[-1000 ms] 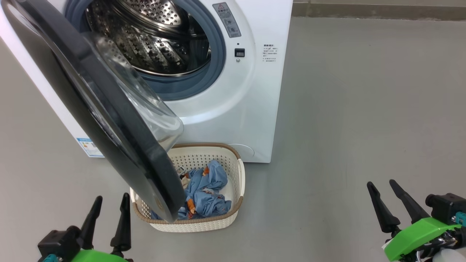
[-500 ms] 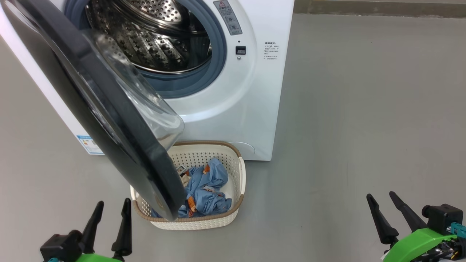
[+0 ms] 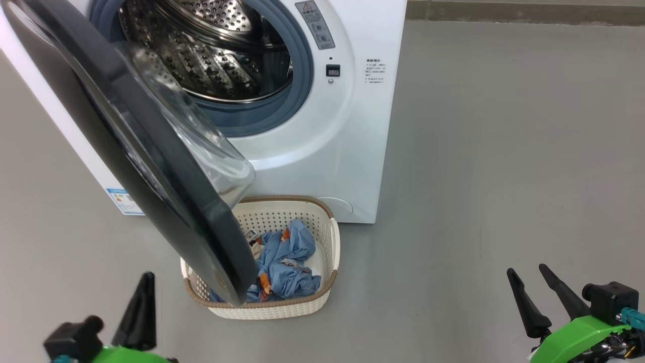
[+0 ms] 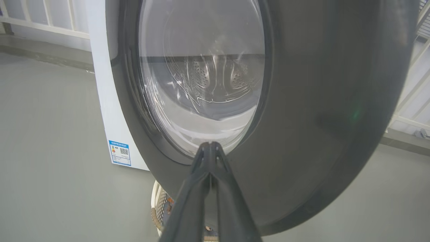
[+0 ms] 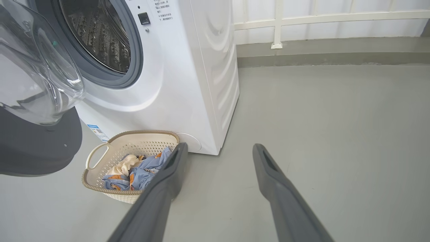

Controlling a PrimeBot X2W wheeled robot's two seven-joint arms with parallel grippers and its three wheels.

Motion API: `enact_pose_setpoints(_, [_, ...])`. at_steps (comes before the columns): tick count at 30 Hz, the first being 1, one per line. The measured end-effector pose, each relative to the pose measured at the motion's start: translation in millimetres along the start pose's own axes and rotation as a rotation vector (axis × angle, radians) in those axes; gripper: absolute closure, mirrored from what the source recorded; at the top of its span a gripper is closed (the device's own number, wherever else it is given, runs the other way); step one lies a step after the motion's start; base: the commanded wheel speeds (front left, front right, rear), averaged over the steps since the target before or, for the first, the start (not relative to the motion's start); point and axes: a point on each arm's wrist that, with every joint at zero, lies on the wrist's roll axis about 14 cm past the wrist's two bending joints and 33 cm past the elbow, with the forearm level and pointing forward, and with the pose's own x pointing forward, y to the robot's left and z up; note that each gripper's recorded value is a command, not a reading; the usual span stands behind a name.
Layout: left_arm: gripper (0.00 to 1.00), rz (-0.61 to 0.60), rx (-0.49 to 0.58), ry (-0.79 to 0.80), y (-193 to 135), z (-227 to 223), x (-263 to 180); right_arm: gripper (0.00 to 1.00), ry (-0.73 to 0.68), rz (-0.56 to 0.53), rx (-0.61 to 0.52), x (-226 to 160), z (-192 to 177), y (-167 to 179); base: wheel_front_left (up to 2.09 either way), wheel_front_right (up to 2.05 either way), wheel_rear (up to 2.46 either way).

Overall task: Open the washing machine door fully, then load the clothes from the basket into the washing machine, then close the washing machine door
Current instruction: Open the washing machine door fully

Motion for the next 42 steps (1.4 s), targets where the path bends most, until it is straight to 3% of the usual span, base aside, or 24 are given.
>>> enact_pose_setpoints(11, [1.00,-0.008,-0.014,-0.282,-4.7,88.4,13.5,0.00,-0.009,0.004,0.000,1.7,2.9,1.4,0.00,0.00,0.00])
enact_pose_setpoints(20, [1.00,-0.233,-0.029,-0.481,-84.9,153.9,4.0,0.00,-0.014,0.006,-0.006,1.4,4.3,1.6,0.00,0.00,0.00])
enact_pose_setpoints(29, [1.00,-0.429,-0.082,-0.312,-155.4,115.1,2.6,0.00,-0.011,0.001,-0.007,-0.5,2.9,0.2,0.00,0.00,0.00])
enact_pose_setpoints(42, [1.00,-0.367,-0.146,-0.047,-145.8,29.3,24.2,0.00,-0.011,0.000,-0.014,-1.7,2.3,0.8,0.00,0.00,0.00])
